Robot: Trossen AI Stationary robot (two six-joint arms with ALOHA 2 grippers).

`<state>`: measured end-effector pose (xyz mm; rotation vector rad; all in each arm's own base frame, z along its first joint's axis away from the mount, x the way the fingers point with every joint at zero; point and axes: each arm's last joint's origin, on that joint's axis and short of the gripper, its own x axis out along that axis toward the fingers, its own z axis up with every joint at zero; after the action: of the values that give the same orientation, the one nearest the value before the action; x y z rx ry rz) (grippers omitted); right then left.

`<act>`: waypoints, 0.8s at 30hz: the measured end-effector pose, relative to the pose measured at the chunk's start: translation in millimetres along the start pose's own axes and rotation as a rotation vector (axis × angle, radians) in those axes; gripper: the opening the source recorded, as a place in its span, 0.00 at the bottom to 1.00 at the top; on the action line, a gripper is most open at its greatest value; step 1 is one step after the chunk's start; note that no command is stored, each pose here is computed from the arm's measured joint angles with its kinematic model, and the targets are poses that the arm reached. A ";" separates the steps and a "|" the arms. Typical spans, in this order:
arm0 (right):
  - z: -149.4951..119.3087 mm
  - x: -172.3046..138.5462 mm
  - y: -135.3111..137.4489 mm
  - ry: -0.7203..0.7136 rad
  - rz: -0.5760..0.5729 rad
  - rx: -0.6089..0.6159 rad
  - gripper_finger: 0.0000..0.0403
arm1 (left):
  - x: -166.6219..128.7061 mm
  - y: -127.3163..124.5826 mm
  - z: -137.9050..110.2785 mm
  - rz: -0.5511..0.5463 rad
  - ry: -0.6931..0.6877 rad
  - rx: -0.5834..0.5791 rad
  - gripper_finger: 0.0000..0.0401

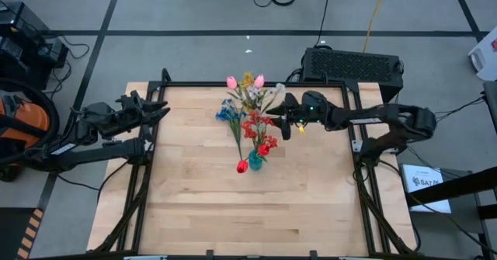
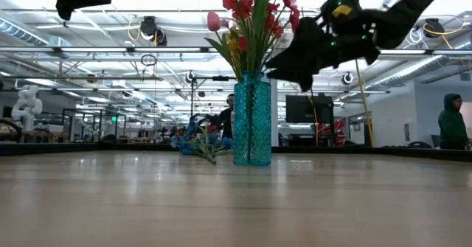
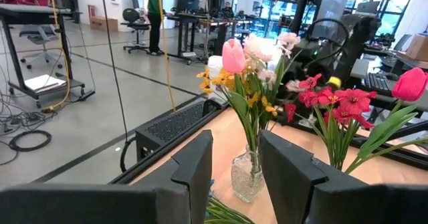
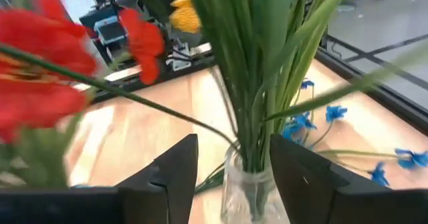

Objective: Sort flowers into vase by color
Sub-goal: Put the white flowers into the transparent vase, then put the blue flowers into the blue vase

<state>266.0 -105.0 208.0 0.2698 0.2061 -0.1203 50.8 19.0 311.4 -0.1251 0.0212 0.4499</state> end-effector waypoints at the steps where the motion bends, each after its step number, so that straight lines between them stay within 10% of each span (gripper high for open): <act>1: 2.5 -4.5 2.0 0.011 -0.002 0.003 0.44 | 0.0 0.0 0.0 0.000 0.000 0.000 0.32; 8: 22.2 -39.6 16.8 0.027 -0.017 0.005 0.42 | 4.9 -0.6 -0.8 0.011 0.023 -0.046 0.32; 24: 7.4 -102.6 17.3 0.312 -0.522 0.281 0.32 | 76.1 -11.1 0.8 0.155 0.070 -0.161 0.32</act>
<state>170.2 -81.2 241.7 0.5115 0.5700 -0.6297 124.2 42.1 309.9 -0.2987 0.0635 0.6016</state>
